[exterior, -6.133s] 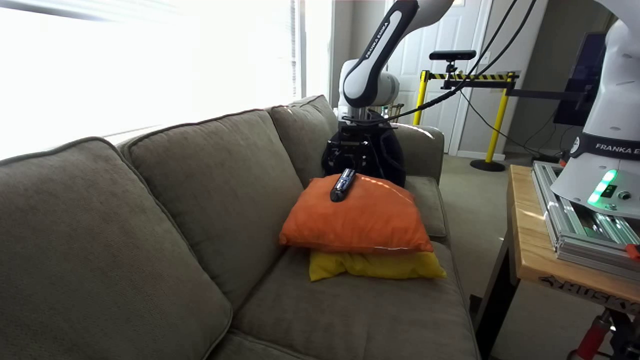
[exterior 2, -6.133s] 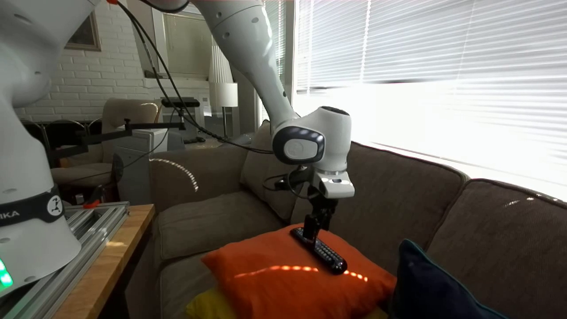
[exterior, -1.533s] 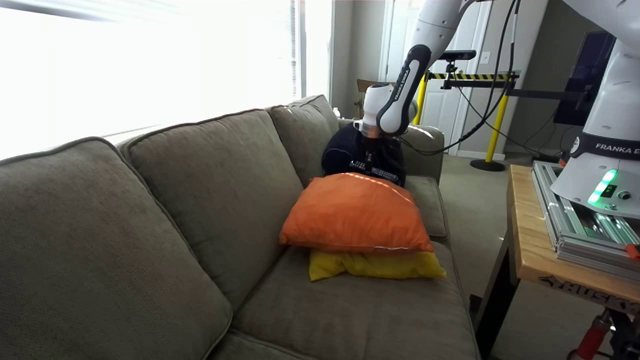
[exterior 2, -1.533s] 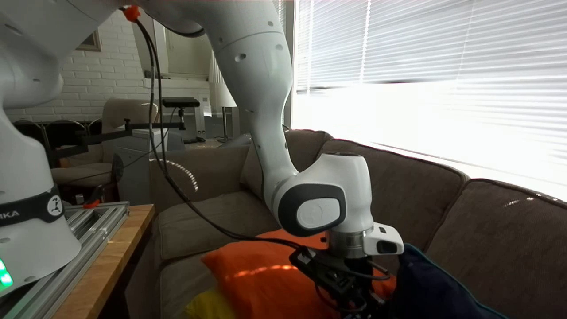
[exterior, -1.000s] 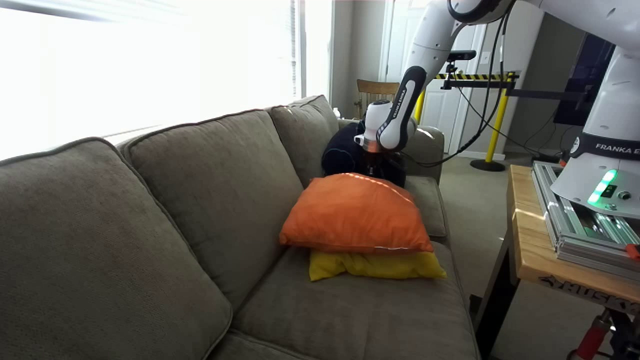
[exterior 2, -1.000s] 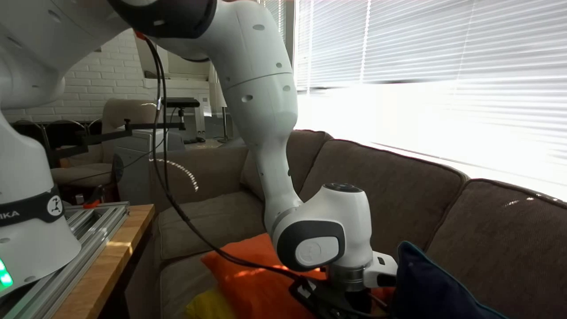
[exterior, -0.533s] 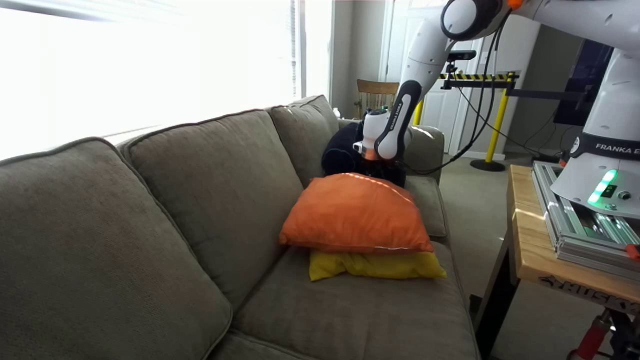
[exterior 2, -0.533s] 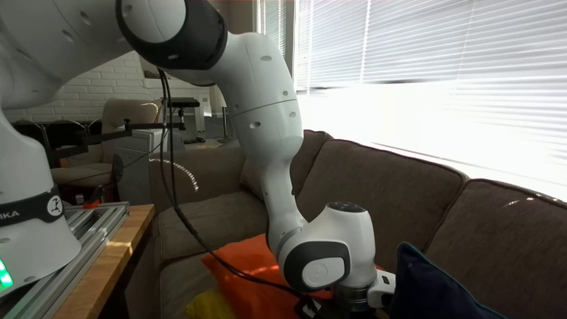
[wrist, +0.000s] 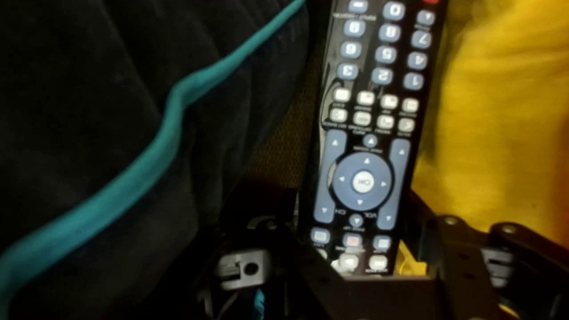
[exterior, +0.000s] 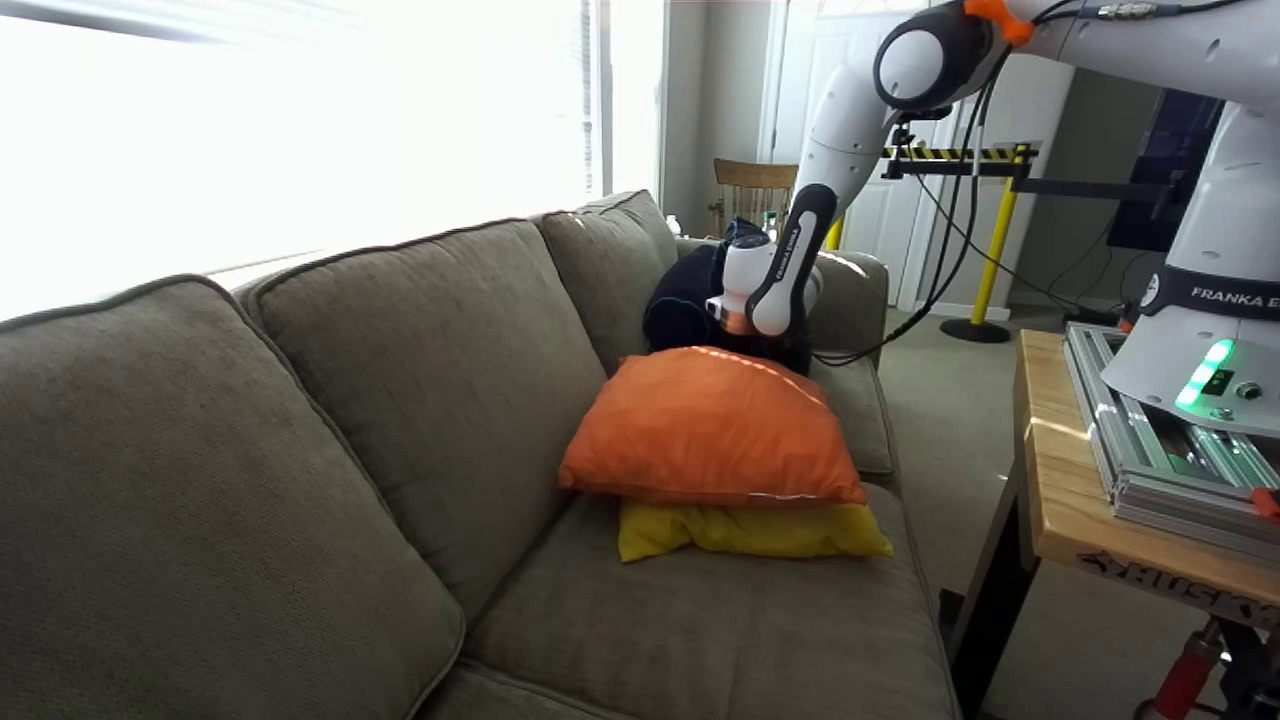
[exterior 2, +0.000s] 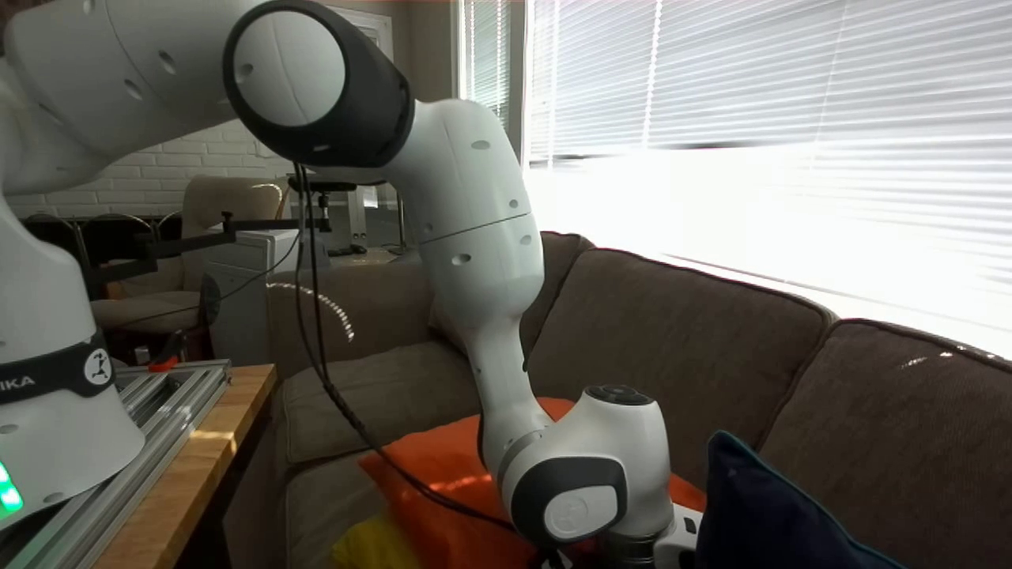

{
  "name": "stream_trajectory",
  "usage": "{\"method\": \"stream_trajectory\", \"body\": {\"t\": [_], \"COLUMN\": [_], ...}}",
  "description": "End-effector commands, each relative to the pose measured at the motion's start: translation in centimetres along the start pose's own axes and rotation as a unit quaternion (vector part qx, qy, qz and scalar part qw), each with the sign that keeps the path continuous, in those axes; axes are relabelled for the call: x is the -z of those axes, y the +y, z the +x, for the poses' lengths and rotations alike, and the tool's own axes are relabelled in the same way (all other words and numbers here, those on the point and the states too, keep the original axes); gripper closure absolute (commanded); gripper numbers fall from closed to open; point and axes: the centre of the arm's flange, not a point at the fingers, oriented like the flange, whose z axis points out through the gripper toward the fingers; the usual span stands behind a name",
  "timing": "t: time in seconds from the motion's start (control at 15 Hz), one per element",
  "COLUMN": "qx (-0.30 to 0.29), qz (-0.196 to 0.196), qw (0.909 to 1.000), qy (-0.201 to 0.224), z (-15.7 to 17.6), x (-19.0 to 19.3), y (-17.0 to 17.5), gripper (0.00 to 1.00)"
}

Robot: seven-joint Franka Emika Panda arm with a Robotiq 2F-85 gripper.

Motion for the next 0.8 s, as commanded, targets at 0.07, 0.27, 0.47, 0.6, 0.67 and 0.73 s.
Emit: {"method": "stream_trajectory", "body": {"t": [0.07, 0.27, 0.47, 0.6, 0.67, 0.73], "qx": [-0.037, -0.055, -0.069, -0.076, -0.080, -0.084], "qz": [-0.009, -0.008, -0.016, -0.016, -0.018, -0.027], "qw": [0.9993, 0.9984, 0.9972, 0.9962, 0.9956, 0.9947], "qy": [0.005, 0.009, 0.025, 0.038, 0.045, 0.053], "z": [1.3, 1.6, 1.8, 2.1, 2.3, 2.5], "x": [-1.2, -0.4, 1.5, 3.5, 4.5, 5.8], "y": [0.0, -0.3, -0.5, -0.5, -0.4, -0.2], "gripper": [0.16, 0.02, 0.00, 0.00, 0.00, 0.00]}}
